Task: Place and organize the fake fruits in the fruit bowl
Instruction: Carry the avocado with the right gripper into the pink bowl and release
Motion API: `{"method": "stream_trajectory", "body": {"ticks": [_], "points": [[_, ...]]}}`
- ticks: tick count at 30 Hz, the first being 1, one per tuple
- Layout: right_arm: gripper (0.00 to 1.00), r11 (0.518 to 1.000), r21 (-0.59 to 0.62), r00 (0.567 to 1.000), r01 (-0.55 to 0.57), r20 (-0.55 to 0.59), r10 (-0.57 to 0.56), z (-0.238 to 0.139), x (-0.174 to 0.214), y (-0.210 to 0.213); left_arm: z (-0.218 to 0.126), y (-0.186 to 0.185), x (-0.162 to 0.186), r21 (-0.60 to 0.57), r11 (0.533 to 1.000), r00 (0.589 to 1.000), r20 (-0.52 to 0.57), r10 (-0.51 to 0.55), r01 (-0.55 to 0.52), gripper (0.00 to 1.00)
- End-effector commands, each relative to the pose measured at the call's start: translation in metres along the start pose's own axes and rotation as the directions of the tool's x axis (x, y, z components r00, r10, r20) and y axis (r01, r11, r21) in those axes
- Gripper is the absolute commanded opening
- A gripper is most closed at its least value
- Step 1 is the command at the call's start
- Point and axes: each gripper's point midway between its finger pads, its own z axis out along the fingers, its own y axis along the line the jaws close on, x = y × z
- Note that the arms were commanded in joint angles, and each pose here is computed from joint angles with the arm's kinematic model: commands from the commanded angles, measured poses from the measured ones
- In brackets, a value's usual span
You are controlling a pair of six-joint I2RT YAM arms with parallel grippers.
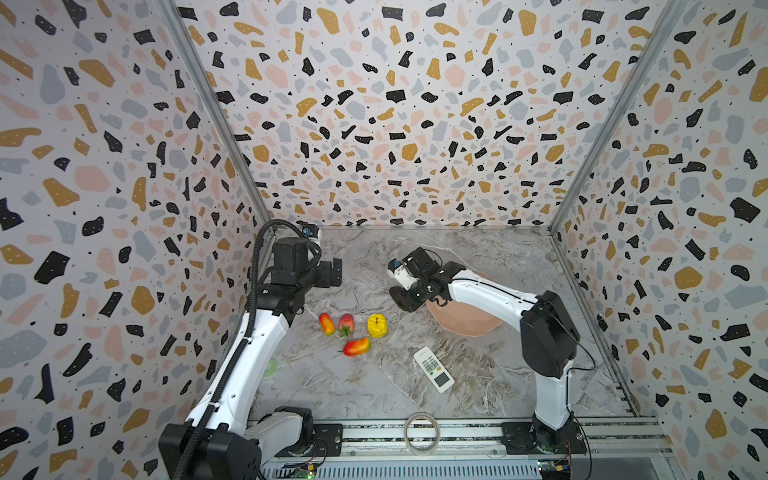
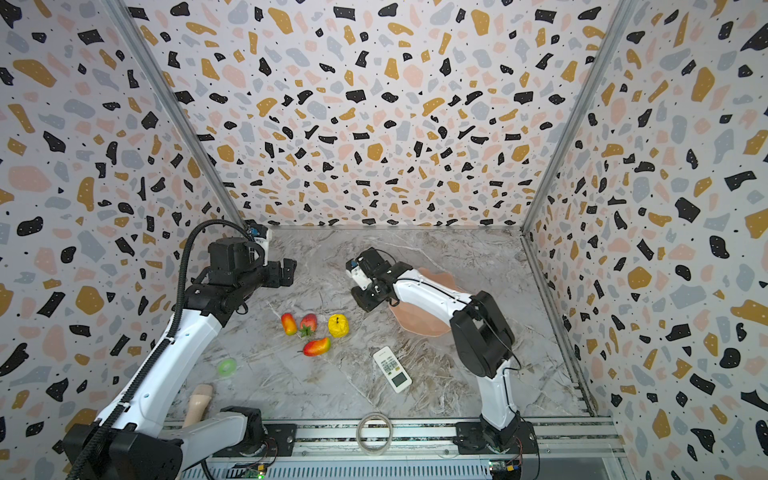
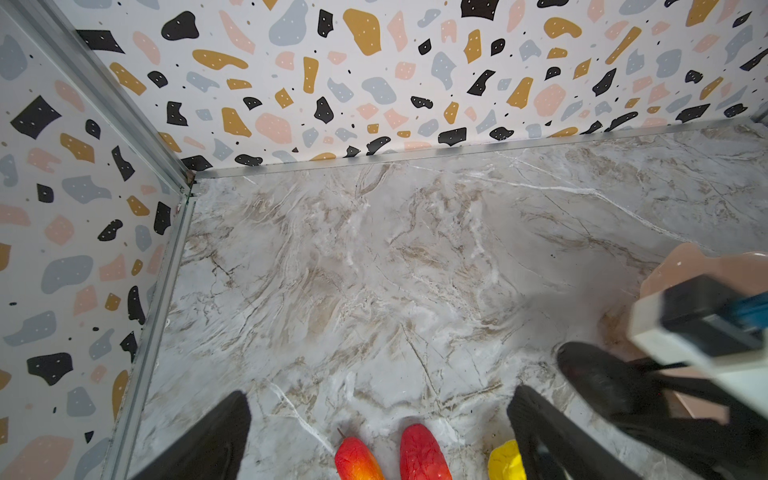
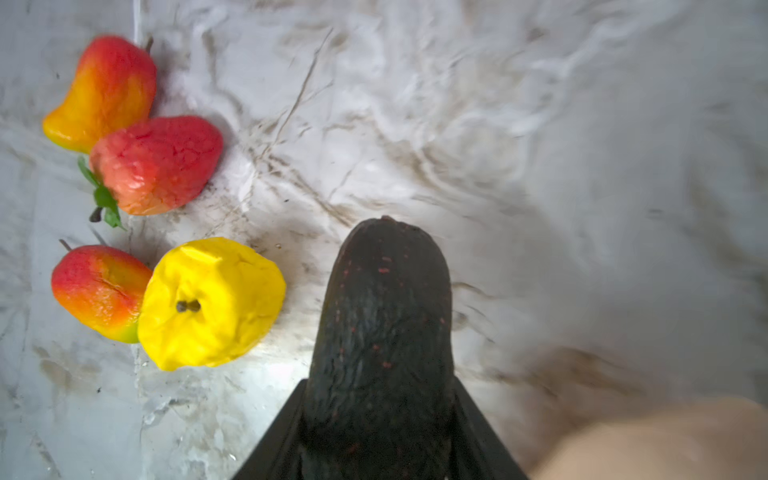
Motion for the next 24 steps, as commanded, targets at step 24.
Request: {"method": "stream_trajectory", "body": {"ticks": [24], "points": [[0.23, 0.904, 0.327, 0.934, -0.277, -0.128, 0.333, -0.025, 0.152, -0.137, 0.001, -0.006, -0.004, 0.038, 0.999, 1.0, 0.024, -0.006, 0.005, 1.0]]}}
